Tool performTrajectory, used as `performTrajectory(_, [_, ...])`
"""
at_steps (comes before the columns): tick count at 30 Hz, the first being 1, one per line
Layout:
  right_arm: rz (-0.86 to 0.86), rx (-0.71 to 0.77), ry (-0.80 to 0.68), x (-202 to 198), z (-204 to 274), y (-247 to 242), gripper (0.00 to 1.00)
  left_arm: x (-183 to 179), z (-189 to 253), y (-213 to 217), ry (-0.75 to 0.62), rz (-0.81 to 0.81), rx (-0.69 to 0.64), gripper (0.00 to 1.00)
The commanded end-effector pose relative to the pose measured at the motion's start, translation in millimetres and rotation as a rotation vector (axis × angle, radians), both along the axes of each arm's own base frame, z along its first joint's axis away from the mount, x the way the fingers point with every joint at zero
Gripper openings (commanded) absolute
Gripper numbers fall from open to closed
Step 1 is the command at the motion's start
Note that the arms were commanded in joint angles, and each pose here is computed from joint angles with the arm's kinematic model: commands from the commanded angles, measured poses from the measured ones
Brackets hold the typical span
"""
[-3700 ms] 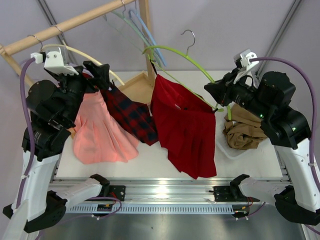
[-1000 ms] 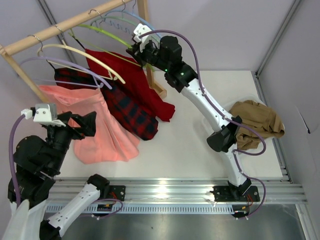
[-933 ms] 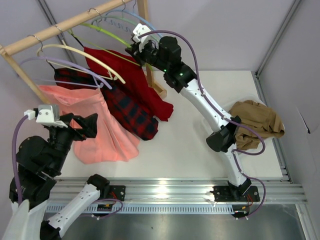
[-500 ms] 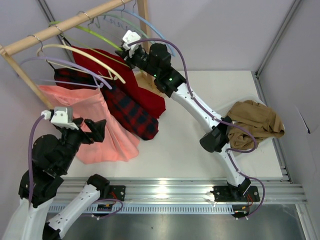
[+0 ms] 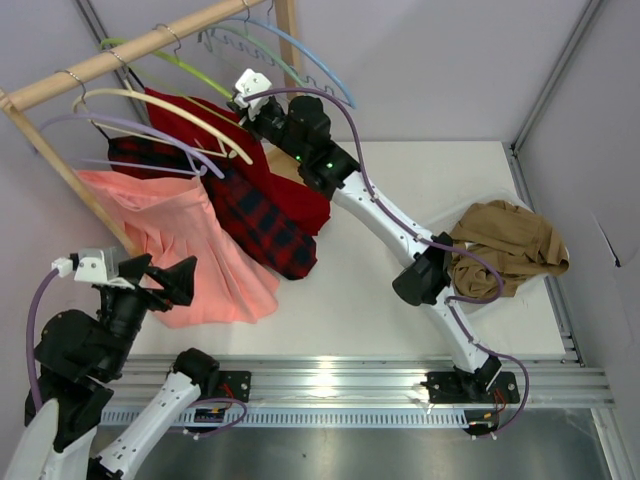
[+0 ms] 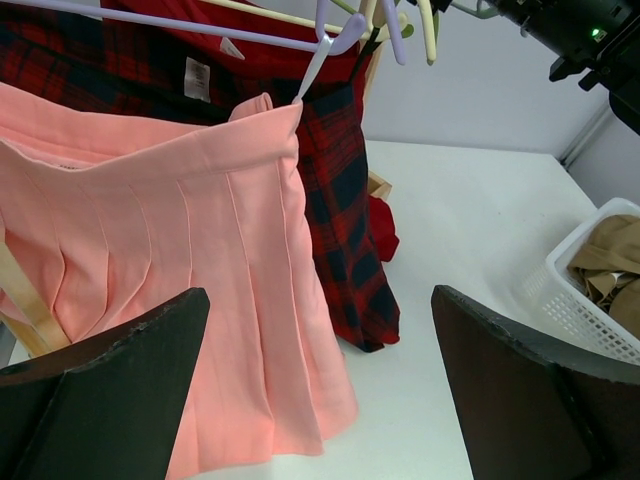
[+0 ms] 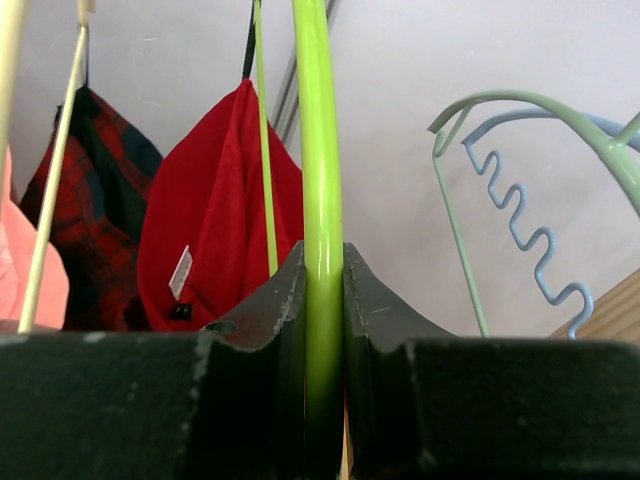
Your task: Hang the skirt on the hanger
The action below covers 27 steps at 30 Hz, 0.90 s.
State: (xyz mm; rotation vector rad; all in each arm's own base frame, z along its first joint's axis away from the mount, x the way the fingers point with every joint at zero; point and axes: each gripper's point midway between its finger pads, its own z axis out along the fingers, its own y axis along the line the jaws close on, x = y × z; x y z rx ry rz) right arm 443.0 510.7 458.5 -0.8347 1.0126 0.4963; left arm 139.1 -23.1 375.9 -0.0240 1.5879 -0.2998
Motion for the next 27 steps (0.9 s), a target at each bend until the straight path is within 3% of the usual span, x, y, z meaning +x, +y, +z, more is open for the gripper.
performTrajectory(1, [-0.055, 0.107, -0.119, -16, 61, -18, 0.00, 2, -6, 3, 0.024, 0.023, 0.007, 1.00])
performTrajectory(6, [-0.058, 0.103, -0.093, -17, 50, -8, 0.02, -2, -7, 6, 0.020, 0.029, 0.002, 0.99])
performTrajectory(7, [-0.058, 0.113, -0.078, -18, 51, -8, 0.13, -4, -5, 7, 0.014, 0.033, 0.000, 0.99])
performTrajectory(8, [-0.056, 0.110, -0.061, -19, 51, -10, 0.31, -5, -4, 8, 0.011, 0.033, -0.001, 1.00])
performTrajectory(9, [-0.052, 0.126, -0.060, -25, 63, -16, 0.66, -5, -4, 9, 0.012, 0.034, 0.001, 0.99])
performTrajectory(10, [-0.050, 0.137, -0.061, -30, 71, -21, 0.77, -6, -1, 10, 0.007, 0.039, -0.002, 0.99])
performTrajectory(11, [-0.048, 0.124, -0.032, -33, 71, -24, 0.97, -6, 0, 9, 0.007, 0.037, 0.000, 0.99])
performTrajectory(22, [0.039, 0.149, 0.013, -129, 156, -109, 0.99, 18, 8, 10, 0.047, 0.119, -0.046, 1.00])
performTrajectory(27, [-0.067, 0.155, 0.048, -139, 167, -155, 0.99, 22, 41, -11, -0.013, 0.007, -0.035, 0.99])
